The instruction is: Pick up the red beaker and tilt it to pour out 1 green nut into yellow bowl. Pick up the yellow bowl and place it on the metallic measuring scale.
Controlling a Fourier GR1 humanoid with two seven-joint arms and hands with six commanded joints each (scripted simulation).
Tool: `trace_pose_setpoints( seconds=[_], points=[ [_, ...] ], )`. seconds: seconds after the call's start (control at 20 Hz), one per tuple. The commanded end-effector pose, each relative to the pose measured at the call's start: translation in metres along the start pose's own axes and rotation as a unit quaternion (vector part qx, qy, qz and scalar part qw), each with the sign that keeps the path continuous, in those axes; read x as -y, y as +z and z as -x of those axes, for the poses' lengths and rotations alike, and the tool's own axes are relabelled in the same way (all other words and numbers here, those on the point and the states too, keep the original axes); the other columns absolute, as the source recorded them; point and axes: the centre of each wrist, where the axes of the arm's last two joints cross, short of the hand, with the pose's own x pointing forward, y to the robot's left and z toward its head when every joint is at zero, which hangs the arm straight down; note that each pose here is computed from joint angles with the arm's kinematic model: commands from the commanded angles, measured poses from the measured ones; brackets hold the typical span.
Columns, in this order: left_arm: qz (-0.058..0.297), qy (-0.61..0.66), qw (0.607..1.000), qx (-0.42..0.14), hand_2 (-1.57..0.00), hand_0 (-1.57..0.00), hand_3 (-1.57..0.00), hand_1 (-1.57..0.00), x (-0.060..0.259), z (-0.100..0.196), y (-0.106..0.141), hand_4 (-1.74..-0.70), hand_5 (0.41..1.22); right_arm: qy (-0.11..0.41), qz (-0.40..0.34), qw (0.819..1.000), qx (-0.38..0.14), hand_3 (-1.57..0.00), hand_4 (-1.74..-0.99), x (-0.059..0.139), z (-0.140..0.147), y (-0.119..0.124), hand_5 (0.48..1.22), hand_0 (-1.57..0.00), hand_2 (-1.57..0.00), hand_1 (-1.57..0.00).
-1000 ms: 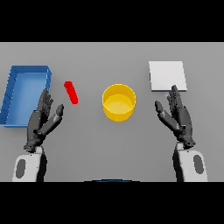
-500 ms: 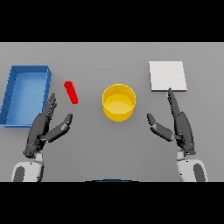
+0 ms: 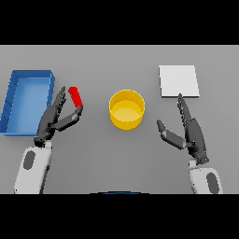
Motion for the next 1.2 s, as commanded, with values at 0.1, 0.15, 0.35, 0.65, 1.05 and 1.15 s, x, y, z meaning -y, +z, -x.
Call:
trace_pose_setpoints(
  seconds=[0.1,0.15,0.35,0.65,1.05,1.15],
  points=[
    [0.008,-0.002,1.000,0.015,0.00,0.00,0.00,0.00,0.004,0.000,-0.019,-1.19,0.641,0.005,0.002,1.000,0.011,0.00,-1.222,-0.002,-0.002,0.001,0.626,0.00,0.00,0.00],
    [0.009,-0.004,1.000,0.021,0.00,0.00,0.00,0.00,0.004,0.001,-0.022,-1.20,0.646,0.008,0.005,1.000,0.002,0.00,-1.218,0.004,0.001,0.002,0.626,0.00,0.00,0.00],
    [0.011,-0.026,0.999,0.014,0.00,0.00,0.00,0.00,0.010,-0.006,-0.041,-1.20,0.661,0.000,0.006,1.000,0.004,0.00,-1.226,0.005,-0.002,0.002,0.631,0.00,0.00,0.00],
    [0.005,-0.026,1.000,0.004,0.00,0.00,0.00,0.00,0.015,0.000,-0.064,-1.22,0.678,-0.001,0.008,1.000,0.004,0.00,-1.241,0.004,-0.001,0.007,0.641,0.00,0.00,0.00],
    [-0.017,0.045,0.998,0.034,-0.29,-0.21,-0.25,-0.23,0.030,0.014,-0.076,-1.40,0.787,-0.006,0.009,1.000,0.000,0.00,-1.240,0.003,-0.003,0.003,0.645,0.00,0.00,0.00],
    [-0.036,0.031,0.999,0.026,-0.66,-0.55,-0.73,-0.59,0.036,0.013,-0.080,-1.47,0.943,0.000,0.016,1.000,-0.001,0.00,-1.237,0.007,-0.001,0.003,0.648,0.00,0.00,0.00]
  ],
)
